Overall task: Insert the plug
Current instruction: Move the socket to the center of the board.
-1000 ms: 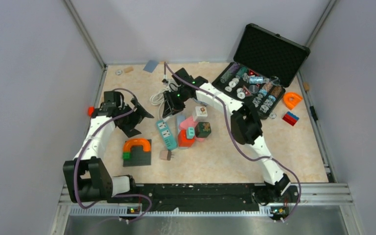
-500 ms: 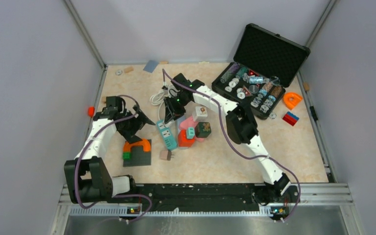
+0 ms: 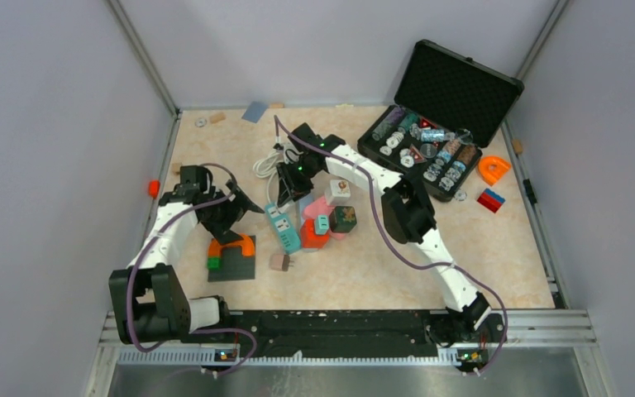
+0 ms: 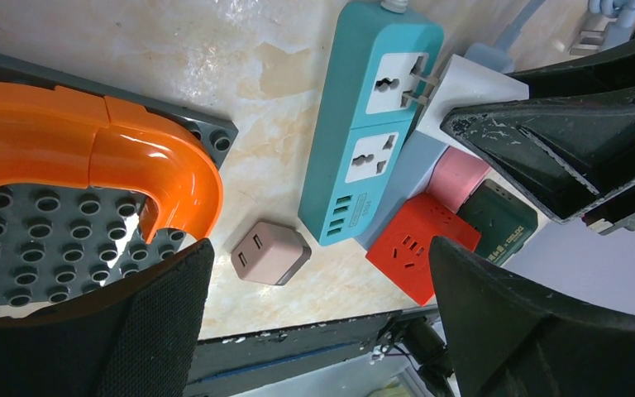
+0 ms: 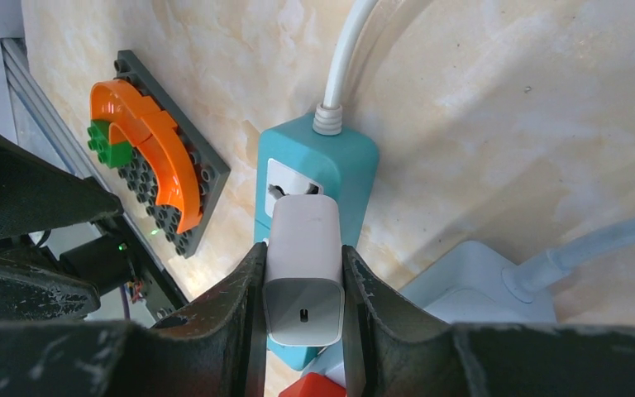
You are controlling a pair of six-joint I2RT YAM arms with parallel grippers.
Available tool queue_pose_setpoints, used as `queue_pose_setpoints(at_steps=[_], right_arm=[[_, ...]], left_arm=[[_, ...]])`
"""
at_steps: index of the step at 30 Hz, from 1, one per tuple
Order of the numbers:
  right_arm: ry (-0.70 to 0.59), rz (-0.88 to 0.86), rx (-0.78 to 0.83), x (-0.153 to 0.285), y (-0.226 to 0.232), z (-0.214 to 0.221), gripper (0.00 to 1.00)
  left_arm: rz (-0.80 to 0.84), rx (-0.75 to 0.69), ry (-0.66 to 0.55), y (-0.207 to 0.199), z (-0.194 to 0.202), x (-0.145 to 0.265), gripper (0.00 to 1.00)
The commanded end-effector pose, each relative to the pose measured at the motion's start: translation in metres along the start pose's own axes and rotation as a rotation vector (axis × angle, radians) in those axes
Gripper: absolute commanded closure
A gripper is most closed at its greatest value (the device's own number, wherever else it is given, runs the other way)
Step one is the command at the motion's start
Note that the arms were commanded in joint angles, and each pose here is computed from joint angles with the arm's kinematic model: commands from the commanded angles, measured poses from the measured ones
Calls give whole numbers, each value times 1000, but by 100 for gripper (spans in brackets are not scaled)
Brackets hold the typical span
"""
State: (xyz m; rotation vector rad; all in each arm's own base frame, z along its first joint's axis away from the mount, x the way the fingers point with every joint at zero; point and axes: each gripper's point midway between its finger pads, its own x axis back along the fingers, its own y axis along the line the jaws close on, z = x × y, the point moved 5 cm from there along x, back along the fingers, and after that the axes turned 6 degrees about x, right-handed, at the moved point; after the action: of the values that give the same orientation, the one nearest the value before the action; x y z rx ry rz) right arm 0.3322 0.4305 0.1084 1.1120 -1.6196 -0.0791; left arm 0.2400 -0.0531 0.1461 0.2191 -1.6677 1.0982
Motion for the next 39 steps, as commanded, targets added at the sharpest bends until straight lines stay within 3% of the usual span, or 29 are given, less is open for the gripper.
queue_pose_setpoints(at_steps=[1, 9, 15, 31, 39], right_arm=[[-26, 62, 10, 0, -6, -8, 100], [31, 267, 10, 4, -26, 2, 100], [143, 441, 45, 5, -41, 24, 100], [312, 659, 24, -10, -76, 61, 100], [318, 622, -29, -22, -75, 64, 100]], left_arm=[[50, -4, -19, -5, -1, 3, 1], [34, 11, -24, -2, -1, 1, 2], [32, 20, -25, 0, 0, 0, 2], [-22, 44, 5, 14, 6, -10, 7], [52, -10, 69, -13, 1, -31, 27]])
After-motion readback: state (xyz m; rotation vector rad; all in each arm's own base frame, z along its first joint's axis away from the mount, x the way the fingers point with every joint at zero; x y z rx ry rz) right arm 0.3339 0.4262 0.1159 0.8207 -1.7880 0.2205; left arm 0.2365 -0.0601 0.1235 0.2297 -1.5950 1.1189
